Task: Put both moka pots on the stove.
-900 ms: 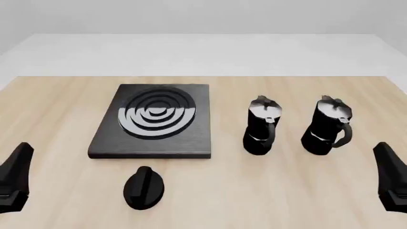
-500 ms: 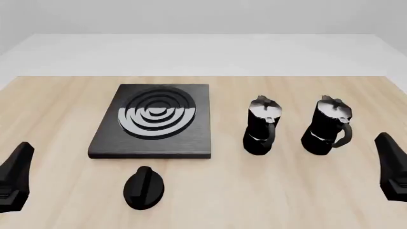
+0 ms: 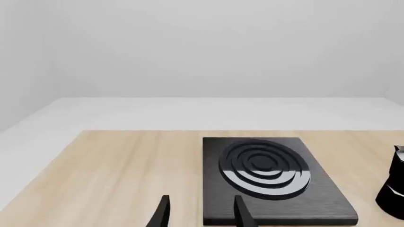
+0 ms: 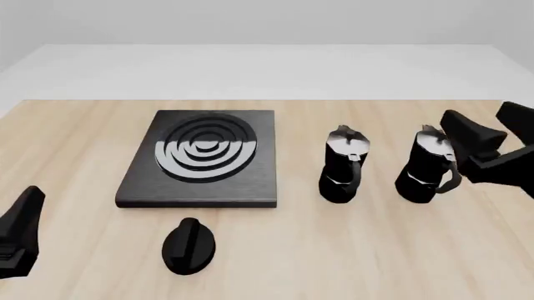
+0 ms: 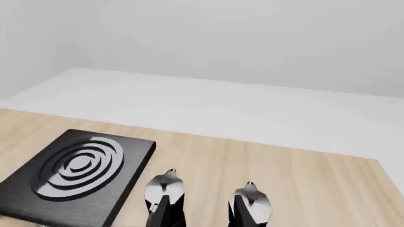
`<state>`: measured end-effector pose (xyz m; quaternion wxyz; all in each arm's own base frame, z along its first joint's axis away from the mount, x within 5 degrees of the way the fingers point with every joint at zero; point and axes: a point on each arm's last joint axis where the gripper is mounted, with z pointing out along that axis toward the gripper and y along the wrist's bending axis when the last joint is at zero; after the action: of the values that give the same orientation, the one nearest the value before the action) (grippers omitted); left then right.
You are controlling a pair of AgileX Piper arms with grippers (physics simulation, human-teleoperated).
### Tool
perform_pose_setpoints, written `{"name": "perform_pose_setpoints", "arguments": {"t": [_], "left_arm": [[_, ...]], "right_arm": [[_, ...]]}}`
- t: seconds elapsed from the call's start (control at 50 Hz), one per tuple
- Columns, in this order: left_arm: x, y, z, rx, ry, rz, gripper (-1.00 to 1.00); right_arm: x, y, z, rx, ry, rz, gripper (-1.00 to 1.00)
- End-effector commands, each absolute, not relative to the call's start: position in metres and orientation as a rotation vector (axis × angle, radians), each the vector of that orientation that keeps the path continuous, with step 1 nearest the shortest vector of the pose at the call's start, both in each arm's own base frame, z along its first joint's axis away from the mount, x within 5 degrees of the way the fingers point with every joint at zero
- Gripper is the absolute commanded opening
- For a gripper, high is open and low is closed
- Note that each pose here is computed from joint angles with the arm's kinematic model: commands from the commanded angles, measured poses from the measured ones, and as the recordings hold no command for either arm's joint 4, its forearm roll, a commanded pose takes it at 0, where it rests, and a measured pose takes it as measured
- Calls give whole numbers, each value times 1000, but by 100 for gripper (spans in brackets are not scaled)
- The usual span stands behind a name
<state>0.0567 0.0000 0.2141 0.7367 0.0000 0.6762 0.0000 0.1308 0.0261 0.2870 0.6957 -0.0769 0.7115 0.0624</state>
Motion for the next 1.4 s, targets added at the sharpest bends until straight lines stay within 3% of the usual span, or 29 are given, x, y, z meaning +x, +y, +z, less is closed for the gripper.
{"name": "perform_pose_setpoints", "arguments": {"t": [0.02, 0.18, 1.4], "left_arm": [[57, 0, 219, 0, 1485, 0, 100], [57, 0, 219, 0, 1485, 0, 100], [57, 0, 219, 0, 1485, 0, 100]], "right_arm": [[160, 49, 287, -215, 1659, 253, 100], [170, 60, 280, -218, 1704, 319, 100], [203, 91, 214, -260, 1861, 390, 100]]}}
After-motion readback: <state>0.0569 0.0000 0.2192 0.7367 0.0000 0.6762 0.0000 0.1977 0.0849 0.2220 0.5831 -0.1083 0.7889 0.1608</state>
